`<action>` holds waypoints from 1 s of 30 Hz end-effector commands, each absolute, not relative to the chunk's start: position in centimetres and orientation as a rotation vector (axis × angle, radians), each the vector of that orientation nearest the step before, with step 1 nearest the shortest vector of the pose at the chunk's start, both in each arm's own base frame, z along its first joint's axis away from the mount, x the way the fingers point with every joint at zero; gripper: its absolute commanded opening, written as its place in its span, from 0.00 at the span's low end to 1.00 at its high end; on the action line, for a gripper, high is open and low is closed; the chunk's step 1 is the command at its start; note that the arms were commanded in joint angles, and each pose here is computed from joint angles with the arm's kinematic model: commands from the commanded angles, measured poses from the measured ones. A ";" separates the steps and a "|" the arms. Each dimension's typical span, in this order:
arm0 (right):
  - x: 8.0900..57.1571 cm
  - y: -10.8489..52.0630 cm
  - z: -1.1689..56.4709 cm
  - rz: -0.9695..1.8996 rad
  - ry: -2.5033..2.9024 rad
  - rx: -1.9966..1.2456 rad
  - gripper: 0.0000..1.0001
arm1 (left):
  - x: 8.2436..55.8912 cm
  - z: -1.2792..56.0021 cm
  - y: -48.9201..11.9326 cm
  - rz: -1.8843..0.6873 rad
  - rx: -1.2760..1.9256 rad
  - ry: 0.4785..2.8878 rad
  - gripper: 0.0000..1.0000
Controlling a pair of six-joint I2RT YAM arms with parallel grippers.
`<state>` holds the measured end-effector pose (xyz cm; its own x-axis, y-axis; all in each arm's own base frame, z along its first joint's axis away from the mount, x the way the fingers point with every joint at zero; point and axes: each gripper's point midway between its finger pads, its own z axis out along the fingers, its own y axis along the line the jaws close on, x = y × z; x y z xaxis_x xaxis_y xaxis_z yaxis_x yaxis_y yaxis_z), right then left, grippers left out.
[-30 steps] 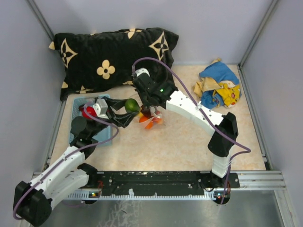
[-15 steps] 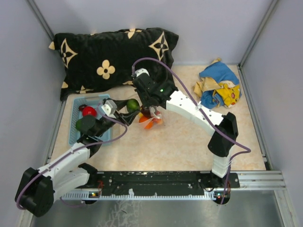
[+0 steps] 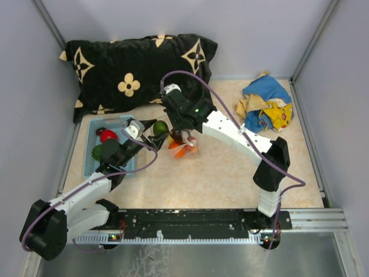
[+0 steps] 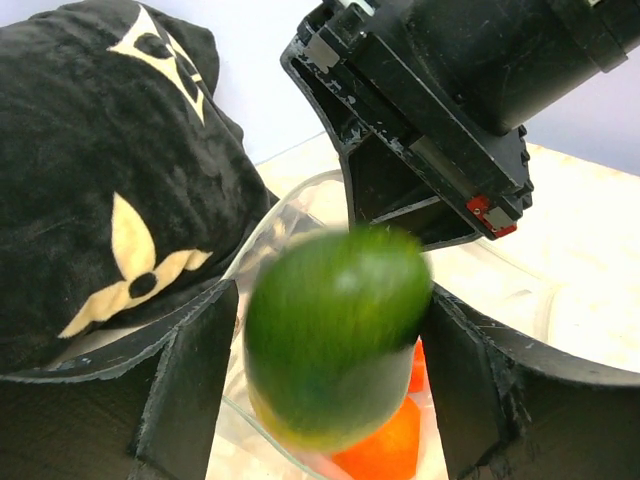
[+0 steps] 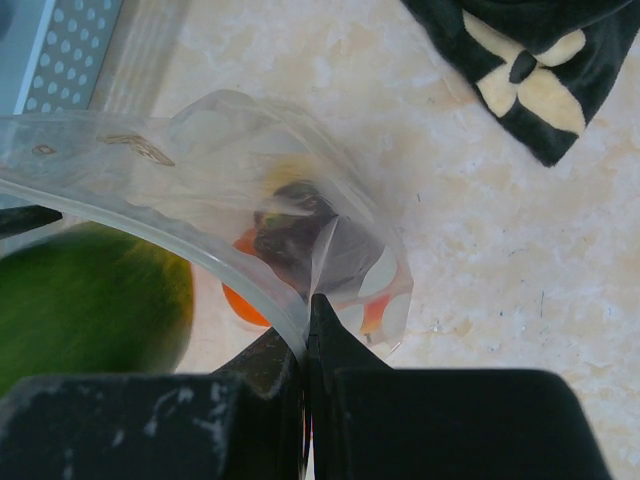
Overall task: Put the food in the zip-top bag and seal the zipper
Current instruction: Place the fake fruit in the zipper food storage bag.
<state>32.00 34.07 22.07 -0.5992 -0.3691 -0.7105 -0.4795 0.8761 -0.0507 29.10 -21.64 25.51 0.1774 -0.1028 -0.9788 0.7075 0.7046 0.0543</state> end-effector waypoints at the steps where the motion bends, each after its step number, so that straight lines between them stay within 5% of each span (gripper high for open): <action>1: 31.5 34.7 24.5 0.258 2.222 -0.587 0.00 | 29.2 27.2 -21.4 -0.600 0.556 1.236 0.79; 14: 31.6 34.8 24.4 0.260 2.220 -0.588 0.00 | 27.7 30.1 -20.2 -0.730 0.374 1.300 0.84; 23: 31.8 34.9 24.1 0.250 2.220 -0.593 0.00 | 26.4 25.9 -18.6 -0.787 0.127 1.775 0.79; 30: 31.8 34.9 23.8 0.244 2.226 -0.594 0.00 | 25.6 22.1 -18.5 -0.809 0.054 1.902 0.71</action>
<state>31.88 34.23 22.03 -0.6006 -0.3700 -0.7088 -0.4868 0.8725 -0.0429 26.45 -18.80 25.59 -0.3518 -0.3013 -0.8863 0.4714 0.7609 -0.4458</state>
